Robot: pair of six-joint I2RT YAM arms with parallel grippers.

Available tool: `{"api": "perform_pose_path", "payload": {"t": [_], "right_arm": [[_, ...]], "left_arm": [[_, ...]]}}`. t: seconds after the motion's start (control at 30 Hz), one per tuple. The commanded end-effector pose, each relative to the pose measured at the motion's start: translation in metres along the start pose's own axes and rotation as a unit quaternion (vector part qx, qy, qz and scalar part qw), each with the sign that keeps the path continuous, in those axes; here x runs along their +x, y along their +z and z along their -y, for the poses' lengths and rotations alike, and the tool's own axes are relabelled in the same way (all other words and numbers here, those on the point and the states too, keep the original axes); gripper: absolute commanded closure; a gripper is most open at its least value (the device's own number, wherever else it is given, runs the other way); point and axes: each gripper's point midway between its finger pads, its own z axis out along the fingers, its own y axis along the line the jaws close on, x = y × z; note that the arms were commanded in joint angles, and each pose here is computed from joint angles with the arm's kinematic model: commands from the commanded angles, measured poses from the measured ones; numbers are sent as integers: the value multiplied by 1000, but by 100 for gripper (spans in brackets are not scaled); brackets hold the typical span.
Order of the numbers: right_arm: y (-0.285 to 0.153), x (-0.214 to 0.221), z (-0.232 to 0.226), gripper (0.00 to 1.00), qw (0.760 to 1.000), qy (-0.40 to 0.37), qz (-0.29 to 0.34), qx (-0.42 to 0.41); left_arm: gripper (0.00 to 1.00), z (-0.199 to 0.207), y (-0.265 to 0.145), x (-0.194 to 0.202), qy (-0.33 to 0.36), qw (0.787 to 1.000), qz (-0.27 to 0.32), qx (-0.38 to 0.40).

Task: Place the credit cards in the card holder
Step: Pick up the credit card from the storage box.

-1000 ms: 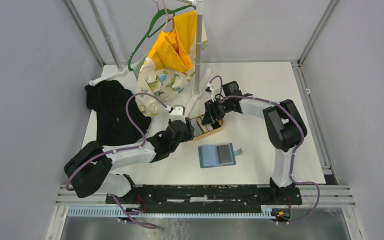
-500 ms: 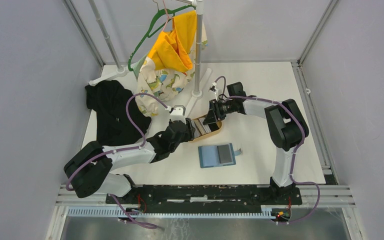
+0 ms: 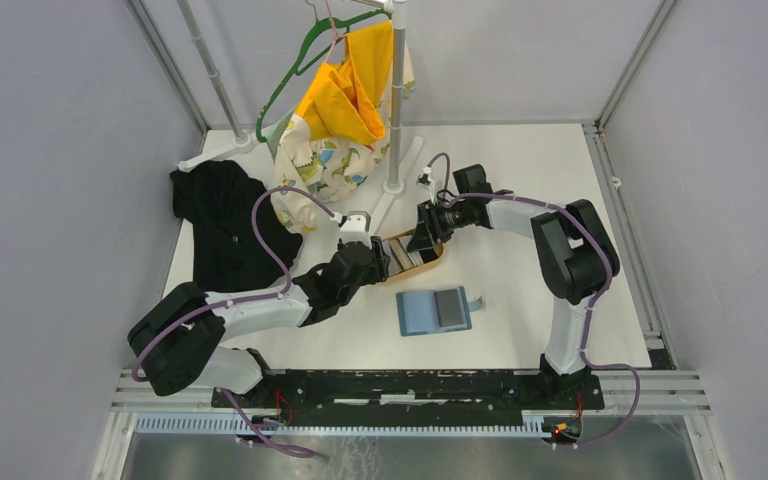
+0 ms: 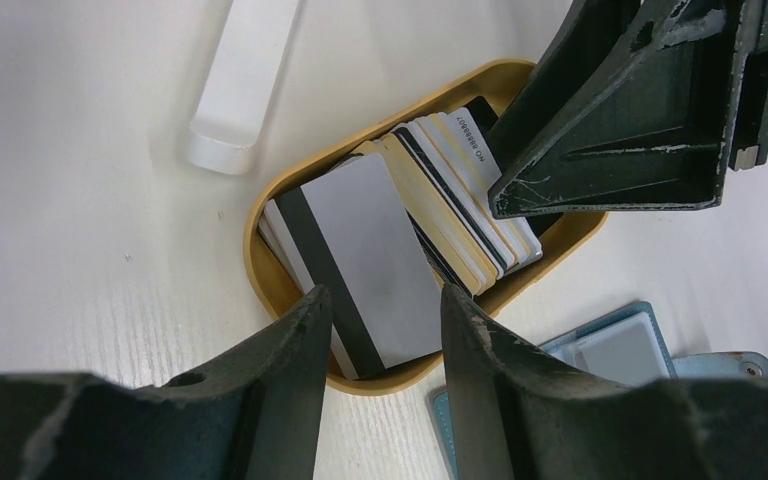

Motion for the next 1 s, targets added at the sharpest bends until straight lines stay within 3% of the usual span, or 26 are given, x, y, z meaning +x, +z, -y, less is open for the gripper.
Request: {"api": "perform_pose_path", "payload": {"t": [0.0, 0.2, 0.4, 0.97], "right_arm": [[-19, -30, -3, 46, 996, -76, 27, 47], [-29, -38, -12, 44, 987, -142, 47, 52], [-12, -21, -11, 44, 995, -98, 27, 17], [5, -4, 1, 44, 998, -44, -3, 33]], "left_arm": [[49, 8, -2, -17, -27, 999, 28, 15], [49, 9, -2, -18, -26, 999, 29, 16], [49, 8, -3, -17, -27, 999, 30, 16], [50, 7, -4, -18, -30, 999, 33, 17]]}}
